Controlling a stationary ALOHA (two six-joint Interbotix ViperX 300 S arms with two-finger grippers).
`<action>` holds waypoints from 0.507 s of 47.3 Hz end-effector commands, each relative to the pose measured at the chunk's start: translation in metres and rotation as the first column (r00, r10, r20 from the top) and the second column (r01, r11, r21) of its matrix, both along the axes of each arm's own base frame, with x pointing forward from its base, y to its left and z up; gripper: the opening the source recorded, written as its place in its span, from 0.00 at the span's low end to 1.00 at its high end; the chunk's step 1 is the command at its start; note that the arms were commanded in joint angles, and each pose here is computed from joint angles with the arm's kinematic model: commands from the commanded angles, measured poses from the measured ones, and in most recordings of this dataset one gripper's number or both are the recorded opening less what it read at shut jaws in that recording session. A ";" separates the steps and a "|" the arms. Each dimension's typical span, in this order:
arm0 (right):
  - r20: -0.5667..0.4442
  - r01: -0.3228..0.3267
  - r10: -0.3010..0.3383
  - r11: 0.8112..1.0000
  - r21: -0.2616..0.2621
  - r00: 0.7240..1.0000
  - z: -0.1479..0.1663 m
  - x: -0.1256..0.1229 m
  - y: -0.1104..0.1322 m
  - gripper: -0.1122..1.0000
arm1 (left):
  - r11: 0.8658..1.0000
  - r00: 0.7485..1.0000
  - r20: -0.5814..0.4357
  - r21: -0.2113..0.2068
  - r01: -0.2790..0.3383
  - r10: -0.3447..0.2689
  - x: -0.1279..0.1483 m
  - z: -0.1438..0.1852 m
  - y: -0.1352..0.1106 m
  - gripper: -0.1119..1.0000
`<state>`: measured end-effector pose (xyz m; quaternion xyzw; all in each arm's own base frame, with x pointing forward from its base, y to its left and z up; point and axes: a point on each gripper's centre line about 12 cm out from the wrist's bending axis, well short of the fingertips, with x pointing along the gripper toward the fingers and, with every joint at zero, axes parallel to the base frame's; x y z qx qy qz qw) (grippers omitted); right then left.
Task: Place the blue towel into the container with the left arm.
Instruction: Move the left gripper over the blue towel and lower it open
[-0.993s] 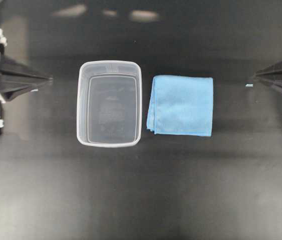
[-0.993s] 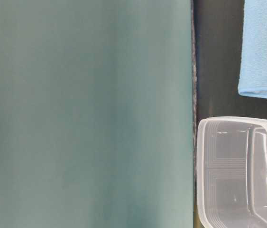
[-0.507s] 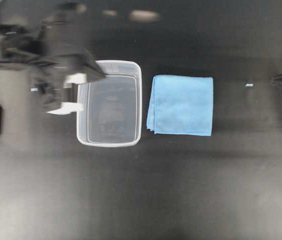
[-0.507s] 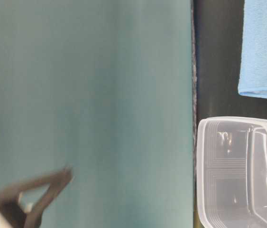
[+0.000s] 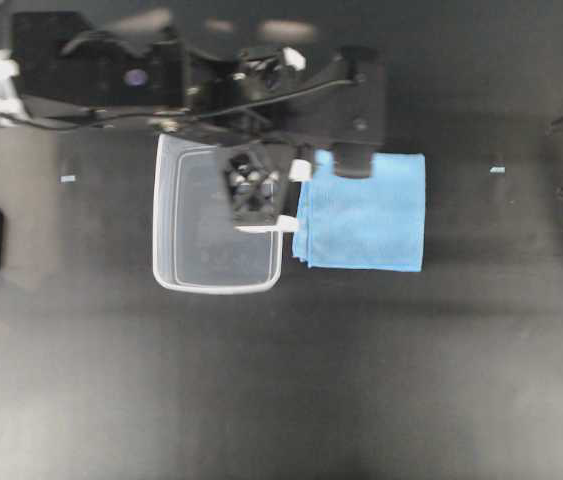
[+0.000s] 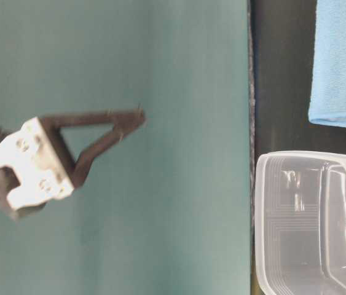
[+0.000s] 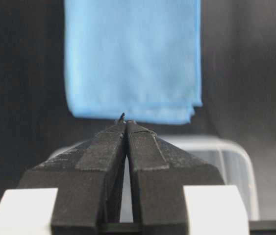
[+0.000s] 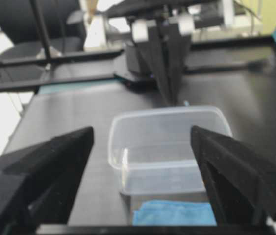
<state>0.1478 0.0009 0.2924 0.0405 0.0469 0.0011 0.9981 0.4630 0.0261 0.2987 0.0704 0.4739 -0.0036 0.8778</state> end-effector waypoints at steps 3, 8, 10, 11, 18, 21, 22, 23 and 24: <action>0.037 -0.002 0.002 1.000 -0.001 0.999 0.011 -0.002 0.000 0.79 | 1.000 1.000 0.028 0.012 0.009 -0.009 0.012 0.006 0.002 0.10; 0.052 -0.002 0.002 1.000 0.000 0.999 0.014 -0.005 0.000 0.79 | 1.000 1.000 0.019 0.020 0.018 -0.018 0.022 -0.008 0.004 0.10; 0.049 -0.002 0.001 1.000 0.005 0.999 0.013 -0.006 0.000 0.79 | 0.999 0.999 0.024 0.023 0.023 -0.023 0.026 -0.014 0.004 0.11; 0.046 -0.002 0.001 1.000 0.006 0.999 0.013 -0.007 0.000 0.79 | 0.999 0.999 0.025 0.024 0.026 -0.026 0.028 -0.018 0.004 0.12; 0.006 -0.002 0.002 1.000 0.006 1.000 0.010 -0.011 0.000 0.79 | 0.999 0.998 0.047 0.031 0.041 -0.042 0.046 -0.043 0.003 0.42; 0.011 -0.002 0.002 1.000 0.003 1.000 0.011 -0.013 0.000 0.79 | 0.998 0.998 0.050 0.034 0.044 -0.046 0.053 -0.054 0.004 0.61; 0.015 -0.002 0.002 1.000 0.003 1.000 0.012 -0.014 0.000 0.79 | 0.999 0.998 0.048 0.031 0.039 -0.040 0.054 -0.056 0.005 0.67; 0.018 -0.002 0.002 1.000 0.001 1.000 0.012 -0.014 0.000 0.79 | 0.999 0.998 0.046 0.030 0.036 -0.038 0.056 -0.060 0.006 0.72; 0.026 -0.002 0.002 1.000 0.002 1.000 0.014 -0.015 0.000 0.79 | 0.999 0.999 0.038 0.028 0.034 -0.035 0.057 -0.063 0.006 0.76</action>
